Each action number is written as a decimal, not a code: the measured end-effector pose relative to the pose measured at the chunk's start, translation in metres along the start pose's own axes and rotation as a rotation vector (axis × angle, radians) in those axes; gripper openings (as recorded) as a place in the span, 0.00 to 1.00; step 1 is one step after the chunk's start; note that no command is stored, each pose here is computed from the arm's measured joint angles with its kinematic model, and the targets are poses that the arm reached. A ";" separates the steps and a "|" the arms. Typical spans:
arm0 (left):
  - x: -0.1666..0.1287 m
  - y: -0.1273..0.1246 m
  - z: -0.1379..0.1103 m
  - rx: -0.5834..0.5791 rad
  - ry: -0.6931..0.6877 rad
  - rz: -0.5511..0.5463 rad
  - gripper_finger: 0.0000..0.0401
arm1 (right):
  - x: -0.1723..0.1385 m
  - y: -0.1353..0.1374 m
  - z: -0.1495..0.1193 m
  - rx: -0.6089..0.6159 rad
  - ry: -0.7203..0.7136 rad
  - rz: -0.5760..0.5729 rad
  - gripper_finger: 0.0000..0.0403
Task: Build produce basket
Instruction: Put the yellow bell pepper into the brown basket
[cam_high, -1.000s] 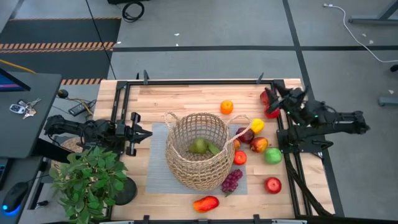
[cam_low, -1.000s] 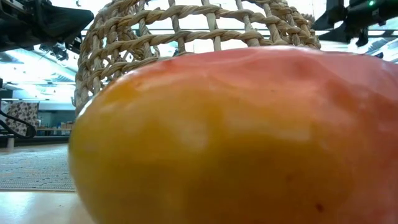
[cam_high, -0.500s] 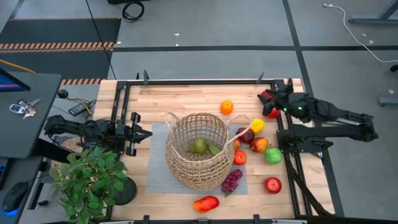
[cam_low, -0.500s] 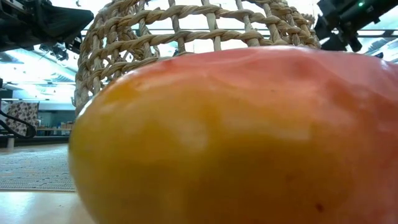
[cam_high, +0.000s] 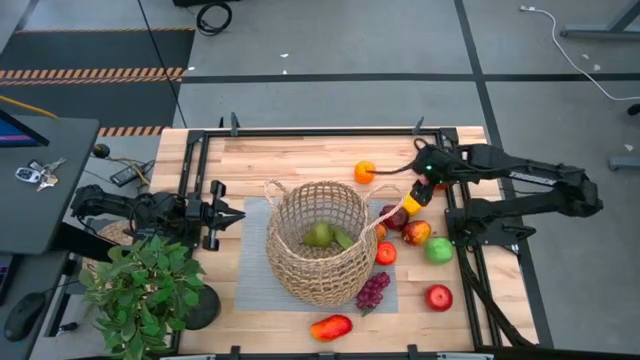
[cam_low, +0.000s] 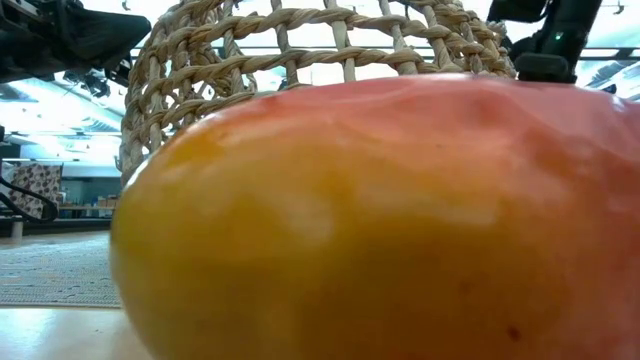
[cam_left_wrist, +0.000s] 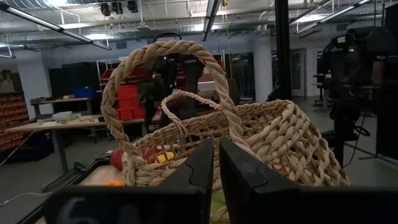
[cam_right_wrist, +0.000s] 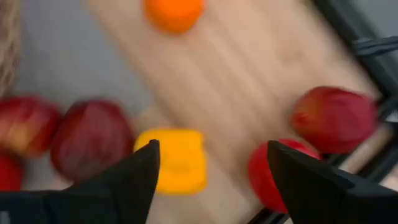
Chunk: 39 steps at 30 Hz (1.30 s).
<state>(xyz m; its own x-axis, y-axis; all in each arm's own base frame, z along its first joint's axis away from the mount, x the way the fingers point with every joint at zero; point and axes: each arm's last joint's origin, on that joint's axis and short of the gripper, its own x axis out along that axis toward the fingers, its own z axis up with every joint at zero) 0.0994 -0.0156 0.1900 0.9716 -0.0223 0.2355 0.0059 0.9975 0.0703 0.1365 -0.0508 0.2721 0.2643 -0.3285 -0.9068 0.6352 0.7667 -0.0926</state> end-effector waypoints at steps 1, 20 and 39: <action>0.000 0.000 0.000 0.000 0.000 0.000 0.08 | 0.003 0.002 0.001 -0.023 0.024 0.021 0.78; 0.000 0.000 0.000 0.000 0.000 0.000 0.07 | 0.059 0.025 0.016 -0.477 0.358 0.099 0.98; 0.000 0.000 0.000 0.000 0.000 0.000 0.07 | 0.098 0.041 0.021 -0.856 0.495 0.096 0.98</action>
<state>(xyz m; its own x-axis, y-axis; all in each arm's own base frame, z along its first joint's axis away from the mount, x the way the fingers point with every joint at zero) 0.0995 -0.0156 0.1901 0.9716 -0.0221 0.2357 0.0057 0.9975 0.0702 0.2038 -0.0627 0.1884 -0.1696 -0.1263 -0.9774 -0.1631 0.9817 -0.0985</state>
